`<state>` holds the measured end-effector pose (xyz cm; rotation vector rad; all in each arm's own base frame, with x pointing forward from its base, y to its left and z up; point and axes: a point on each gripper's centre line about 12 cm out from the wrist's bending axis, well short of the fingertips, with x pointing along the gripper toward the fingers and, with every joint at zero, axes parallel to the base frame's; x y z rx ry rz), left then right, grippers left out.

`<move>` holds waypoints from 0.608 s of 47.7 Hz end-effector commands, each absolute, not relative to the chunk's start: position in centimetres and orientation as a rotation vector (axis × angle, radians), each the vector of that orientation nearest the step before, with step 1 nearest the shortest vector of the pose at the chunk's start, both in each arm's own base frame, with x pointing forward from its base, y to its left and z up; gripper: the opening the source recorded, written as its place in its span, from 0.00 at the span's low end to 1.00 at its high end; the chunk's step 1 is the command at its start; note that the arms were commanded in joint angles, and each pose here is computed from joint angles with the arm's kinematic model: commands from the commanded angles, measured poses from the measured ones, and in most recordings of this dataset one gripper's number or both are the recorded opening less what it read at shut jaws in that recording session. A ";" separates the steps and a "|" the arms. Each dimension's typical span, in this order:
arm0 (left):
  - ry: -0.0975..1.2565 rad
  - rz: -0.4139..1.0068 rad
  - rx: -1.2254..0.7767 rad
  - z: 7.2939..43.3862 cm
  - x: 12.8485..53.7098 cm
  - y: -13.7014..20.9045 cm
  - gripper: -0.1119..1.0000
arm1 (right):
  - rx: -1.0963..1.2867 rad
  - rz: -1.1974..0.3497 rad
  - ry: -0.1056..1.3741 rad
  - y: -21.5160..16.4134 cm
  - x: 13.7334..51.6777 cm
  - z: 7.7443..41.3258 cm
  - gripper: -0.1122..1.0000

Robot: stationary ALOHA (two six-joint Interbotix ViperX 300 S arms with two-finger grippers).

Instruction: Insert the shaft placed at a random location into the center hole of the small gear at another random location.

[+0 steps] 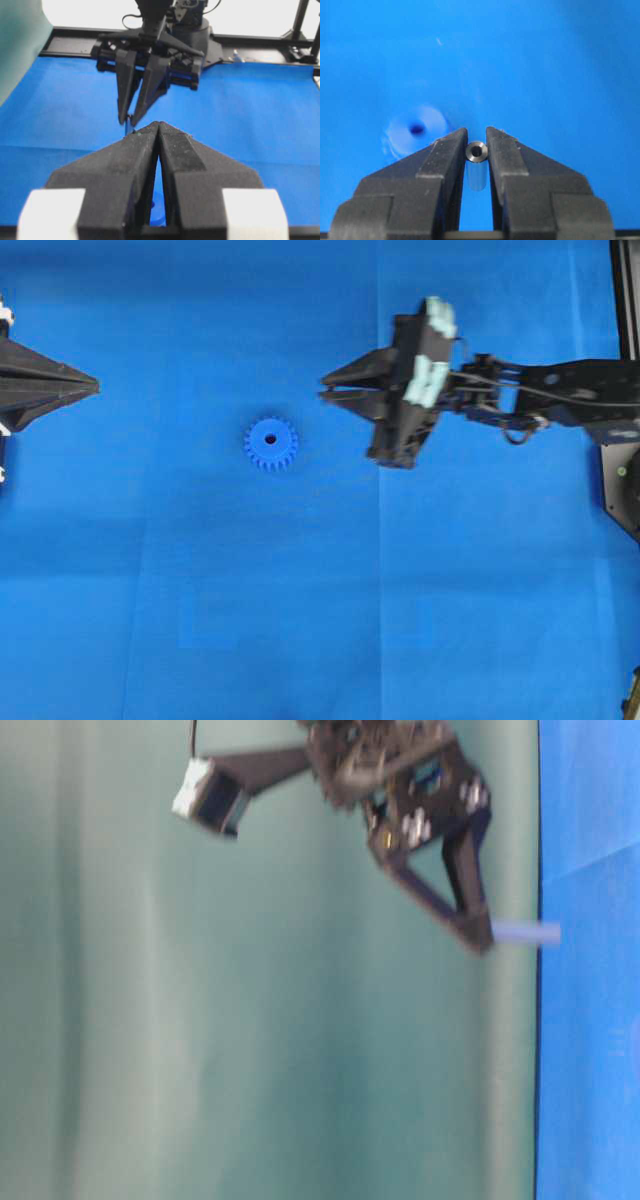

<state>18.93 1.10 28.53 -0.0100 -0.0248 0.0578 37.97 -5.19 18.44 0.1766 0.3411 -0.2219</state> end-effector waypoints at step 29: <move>-0.031 0.061 -0.013 28.8 19.0 1.2 0.10 | 0.173 -0.152 0.312 -3.6 44.8 20.9 0.12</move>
